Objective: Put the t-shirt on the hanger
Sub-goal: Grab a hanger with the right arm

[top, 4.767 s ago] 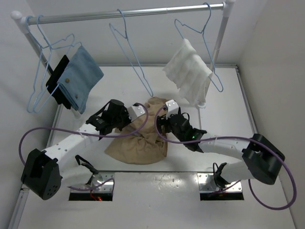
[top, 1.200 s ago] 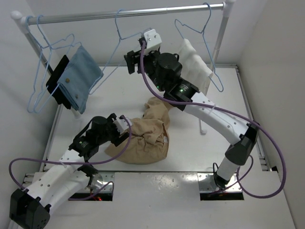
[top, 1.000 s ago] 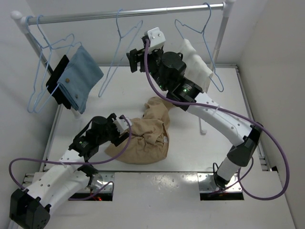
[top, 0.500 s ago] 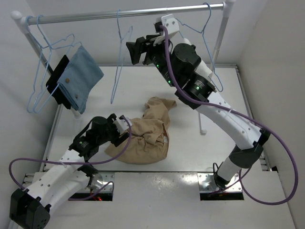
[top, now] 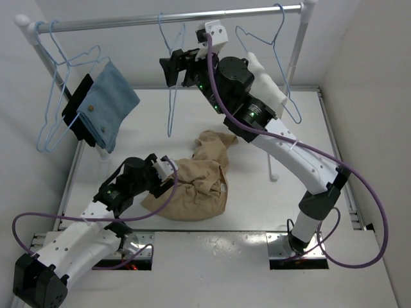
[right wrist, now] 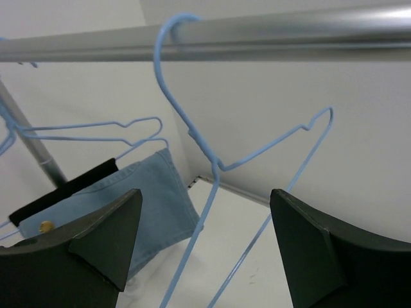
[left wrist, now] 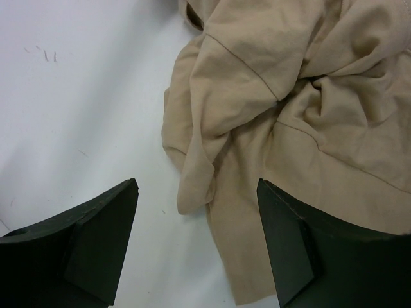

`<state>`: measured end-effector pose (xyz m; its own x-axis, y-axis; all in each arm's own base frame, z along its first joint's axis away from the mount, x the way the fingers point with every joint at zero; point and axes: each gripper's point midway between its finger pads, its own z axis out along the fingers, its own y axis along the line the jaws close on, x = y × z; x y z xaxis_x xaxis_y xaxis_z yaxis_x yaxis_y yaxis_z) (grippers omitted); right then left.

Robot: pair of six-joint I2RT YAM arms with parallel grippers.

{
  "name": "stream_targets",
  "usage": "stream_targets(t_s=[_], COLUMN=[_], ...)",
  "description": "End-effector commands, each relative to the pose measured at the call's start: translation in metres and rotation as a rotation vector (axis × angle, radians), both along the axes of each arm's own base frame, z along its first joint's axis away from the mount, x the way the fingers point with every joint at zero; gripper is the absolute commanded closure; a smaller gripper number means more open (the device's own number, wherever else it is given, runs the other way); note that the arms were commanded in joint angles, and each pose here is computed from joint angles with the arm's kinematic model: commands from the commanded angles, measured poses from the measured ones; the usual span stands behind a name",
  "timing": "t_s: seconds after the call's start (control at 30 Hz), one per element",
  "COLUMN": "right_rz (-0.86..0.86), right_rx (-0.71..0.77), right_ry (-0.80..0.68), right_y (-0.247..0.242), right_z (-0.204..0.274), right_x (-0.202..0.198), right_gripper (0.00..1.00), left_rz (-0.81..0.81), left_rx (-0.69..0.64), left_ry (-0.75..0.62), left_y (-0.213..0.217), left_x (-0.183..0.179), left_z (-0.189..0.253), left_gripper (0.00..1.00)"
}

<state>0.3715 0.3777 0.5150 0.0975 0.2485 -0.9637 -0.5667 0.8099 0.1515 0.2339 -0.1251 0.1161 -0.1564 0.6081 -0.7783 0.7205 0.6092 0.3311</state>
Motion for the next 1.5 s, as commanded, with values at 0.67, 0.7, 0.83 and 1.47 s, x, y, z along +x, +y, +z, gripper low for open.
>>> stream_targets(t_s=[0.67,0.7,0.83,1.47], right_rz=[-0.239,-0.217,-0.194,-0.239], right_rx=[-0.1,-0.086,-0.153,-0.174], right_ry=[0.045,0.03,-0.021,-0.262], right_y=[-0.01,-0.005,0.002,-0.011], right_z=[-0.054,-0.051,-0.057,0.0], right_x=[0.047,0.046,0.053,0.036], right_gripper=[0.64,0.66,0.83,1.0], left_rz=[0.013,0.013,0.013,0.015], left_rx=[-0.014,-0.014,-0.018,-0.018], left_ry=[-0.012,-0.012,-0.021,-0.009], left_y=[0.003,0.003,0.003,0.003], left_x=[0.002,0.002,0.002,0.002], left_z=[0.001,0.001,0.003,-0.002], left_gripper=[0.2,0.2,0.2,0.2])
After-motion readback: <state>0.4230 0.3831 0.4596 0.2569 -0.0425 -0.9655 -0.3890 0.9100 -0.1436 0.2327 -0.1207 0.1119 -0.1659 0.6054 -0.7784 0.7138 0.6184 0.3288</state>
